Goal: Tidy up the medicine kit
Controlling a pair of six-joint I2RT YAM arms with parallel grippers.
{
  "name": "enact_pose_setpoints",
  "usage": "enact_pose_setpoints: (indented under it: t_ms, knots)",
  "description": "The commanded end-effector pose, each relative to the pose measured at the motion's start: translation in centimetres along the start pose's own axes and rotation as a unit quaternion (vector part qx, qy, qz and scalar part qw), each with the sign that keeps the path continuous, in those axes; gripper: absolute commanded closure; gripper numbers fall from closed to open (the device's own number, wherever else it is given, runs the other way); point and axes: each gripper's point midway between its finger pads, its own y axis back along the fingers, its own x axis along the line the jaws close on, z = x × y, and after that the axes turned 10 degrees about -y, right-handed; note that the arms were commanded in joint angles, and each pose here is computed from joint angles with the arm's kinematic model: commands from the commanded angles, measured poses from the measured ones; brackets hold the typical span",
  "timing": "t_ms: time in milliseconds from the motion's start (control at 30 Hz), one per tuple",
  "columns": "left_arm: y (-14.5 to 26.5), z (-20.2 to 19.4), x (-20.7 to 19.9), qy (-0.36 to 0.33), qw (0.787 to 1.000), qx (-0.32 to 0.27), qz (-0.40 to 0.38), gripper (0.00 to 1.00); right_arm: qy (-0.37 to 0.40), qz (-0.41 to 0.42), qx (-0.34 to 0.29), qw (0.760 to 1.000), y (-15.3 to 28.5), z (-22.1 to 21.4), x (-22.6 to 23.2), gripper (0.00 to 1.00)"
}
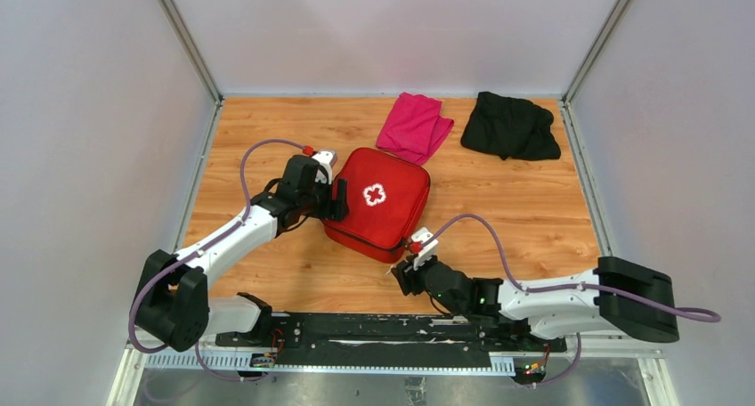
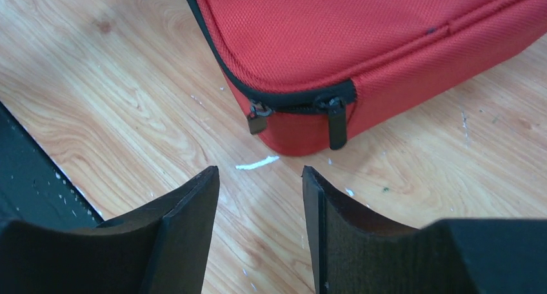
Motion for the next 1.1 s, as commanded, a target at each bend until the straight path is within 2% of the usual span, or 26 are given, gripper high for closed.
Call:
enact_pose_setpoints:
  t_ms: [0,367,433,633,800,1067]
  knots:
    - [-0.4,-1.1,0.4,-0.017,1.0,0.021,0.006,0.23,-0.033,-0.012,-0.04,0.999,-1.7,2.7,1.4,0.45]
    - [-0.6,-1.2,0.2,-0.016,1.0,0.022,0.001,0.23,-0.053,-0.097,-0.044,0.993,-3.0,2.8,-0.2,0.47]
    - [-0.6,-1.2,0.2,-0.016,1.0,0.022,0.001,0.23,-0.054,-0.116,-0.043,0.991,-2.9,2.7,-0.8,0.52]
    - [-0.7,-1.4,0.2,-0.017,1.0,0.026,0.0,0.23,-0.059,-0.133,-0.048,0.988,-2.7,2.7,-1.5,0.77]
    - [-0.8,-1.5,0.2,-0.017,0.999,0.028,0.001,0.23,-0.058,-0.139,-0.051,0.987,-2.4,2.8,-1.9,0.92]
    - [-0.8,-1.7,0.5,-0.021,0.999,0.032,0.007,0.23,-0.029,-0.136,-0.035,0.99,-1.4,2.5,-2.5,1.0]
